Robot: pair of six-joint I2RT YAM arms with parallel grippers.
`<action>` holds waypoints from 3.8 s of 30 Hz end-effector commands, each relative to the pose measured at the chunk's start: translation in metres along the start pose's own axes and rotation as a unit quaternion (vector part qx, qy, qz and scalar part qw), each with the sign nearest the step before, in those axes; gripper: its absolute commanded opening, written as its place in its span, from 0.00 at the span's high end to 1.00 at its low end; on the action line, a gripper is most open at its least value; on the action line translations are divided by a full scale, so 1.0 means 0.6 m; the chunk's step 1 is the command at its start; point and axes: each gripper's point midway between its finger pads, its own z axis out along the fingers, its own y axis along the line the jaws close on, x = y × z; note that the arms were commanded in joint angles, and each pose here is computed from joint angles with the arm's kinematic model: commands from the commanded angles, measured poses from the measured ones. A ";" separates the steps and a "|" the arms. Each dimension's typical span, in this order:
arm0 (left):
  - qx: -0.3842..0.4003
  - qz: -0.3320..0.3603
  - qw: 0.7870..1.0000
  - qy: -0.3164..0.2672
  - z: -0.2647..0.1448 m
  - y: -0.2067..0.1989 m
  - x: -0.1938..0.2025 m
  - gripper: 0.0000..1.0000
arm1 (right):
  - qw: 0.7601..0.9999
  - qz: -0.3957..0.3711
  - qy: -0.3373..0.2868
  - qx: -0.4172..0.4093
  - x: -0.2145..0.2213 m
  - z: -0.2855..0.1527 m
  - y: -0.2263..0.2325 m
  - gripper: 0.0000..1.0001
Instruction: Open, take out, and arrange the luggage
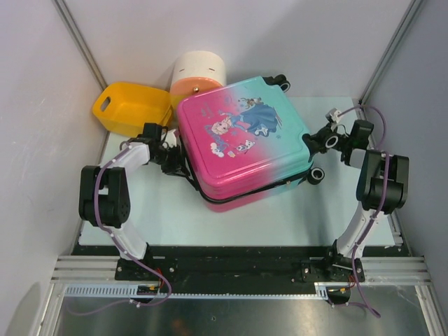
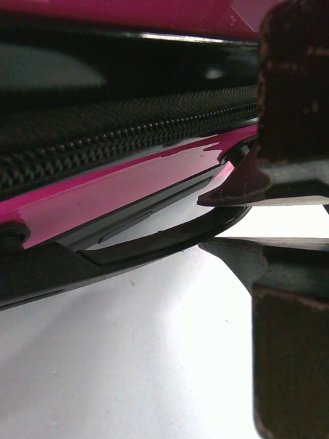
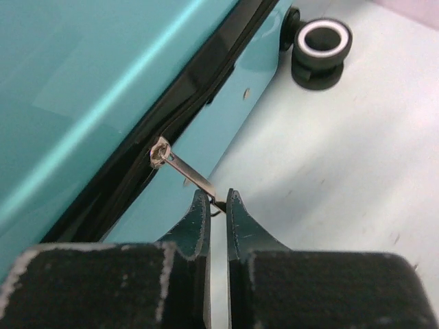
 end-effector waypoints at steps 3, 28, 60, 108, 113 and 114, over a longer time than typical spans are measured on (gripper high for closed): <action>-0.150 0.066 0.986 -0.009 0.004 0.141 -0.019 1.00 | 0.998 -0.028 -0.036 0.037 -0.087 0.046 -0.071 1.00; -0.013 0.063 0.981 -0.183 -0.151 -0.009 -0.099 0.00 | 0.982 0.157 -0.009 0.108 -0.149 -0.054 -0.062 0.06; 0.210 0.271 0.935 -0.089 -0.009 -0.330 -0.093 0.13 | 0.953 0.280 0.076 -0.085 -0.140 -0.247 0.322 0.33; 0.009 0.252 0.893 -0.372 -0.224 -0.169 -0.445 0.22 | 0.984 0.062 0.165 -0.031 -0.074 -0.305 0.325 0.41; 0.061 0.281 0.903 -0.320 -0.186 -0.235 -0.336 0.26 | 0.983 0.053 0.173 -0.018 -0.065 -0.317 0.312 0.42; 0.073 0.290 0.905 -0.303 -0.161 -0.260 -0.314 0.27 | 0.983 0.054 0.172 -0.010 -0.064 -0.322 0.306 0.42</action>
